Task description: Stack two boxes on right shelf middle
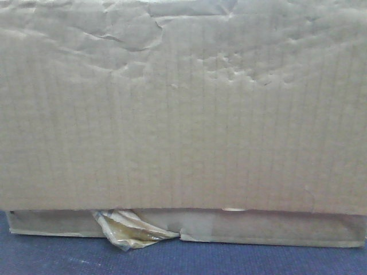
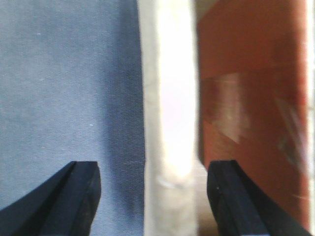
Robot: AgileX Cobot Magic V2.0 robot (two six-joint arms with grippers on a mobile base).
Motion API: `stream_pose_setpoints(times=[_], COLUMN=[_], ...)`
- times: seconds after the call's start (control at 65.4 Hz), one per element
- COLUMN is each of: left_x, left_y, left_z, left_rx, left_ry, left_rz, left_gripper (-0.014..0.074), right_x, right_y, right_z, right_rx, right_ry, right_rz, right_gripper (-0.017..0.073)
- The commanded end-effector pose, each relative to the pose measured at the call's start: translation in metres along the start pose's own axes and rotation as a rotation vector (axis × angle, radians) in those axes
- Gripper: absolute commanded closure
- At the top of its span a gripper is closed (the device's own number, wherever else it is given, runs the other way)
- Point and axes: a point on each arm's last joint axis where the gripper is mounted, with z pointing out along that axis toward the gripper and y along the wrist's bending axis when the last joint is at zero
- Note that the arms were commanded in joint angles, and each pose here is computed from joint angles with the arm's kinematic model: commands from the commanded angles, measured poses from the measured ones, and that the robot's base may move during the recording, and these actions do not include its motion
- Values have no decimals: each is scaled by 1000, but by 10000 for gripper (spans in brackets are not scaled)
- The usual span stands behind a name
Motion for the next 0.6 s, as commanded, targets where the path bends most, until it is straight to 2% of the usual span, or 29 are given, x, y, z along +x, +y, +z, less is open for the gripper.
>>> stream_pose_setpoints(times=[0.0,0.122,0.199,0.397,0.474,0.581], left_x=[0,0,0,0,0,0], left_y=[-2,-2,-2,-2,-2,-2], left_z=[-3,-3,-3,-3,-3,-3], left_rx=[10,10,10,10,10,10], left_ry=[-8,-8,-8,-8,-8,-8], left_rz=[2,2,2,2,2,2], left_gripper=[227,227,227,227,227,227], right_x=[-20,-41,-52,-79,-83,-80], right_y=[10,32,43,74,86,100], right_z=[-13,-31,-38,-44,-39,-30], right_rx=[-15,-61,-67,-79,-93,-104], right_ry=[-51,-97,-91,-142,-129,-95], right_rz=[0,-59,-76,-79,-86,-91], right_gripper=[720,720,669,256,213,226])
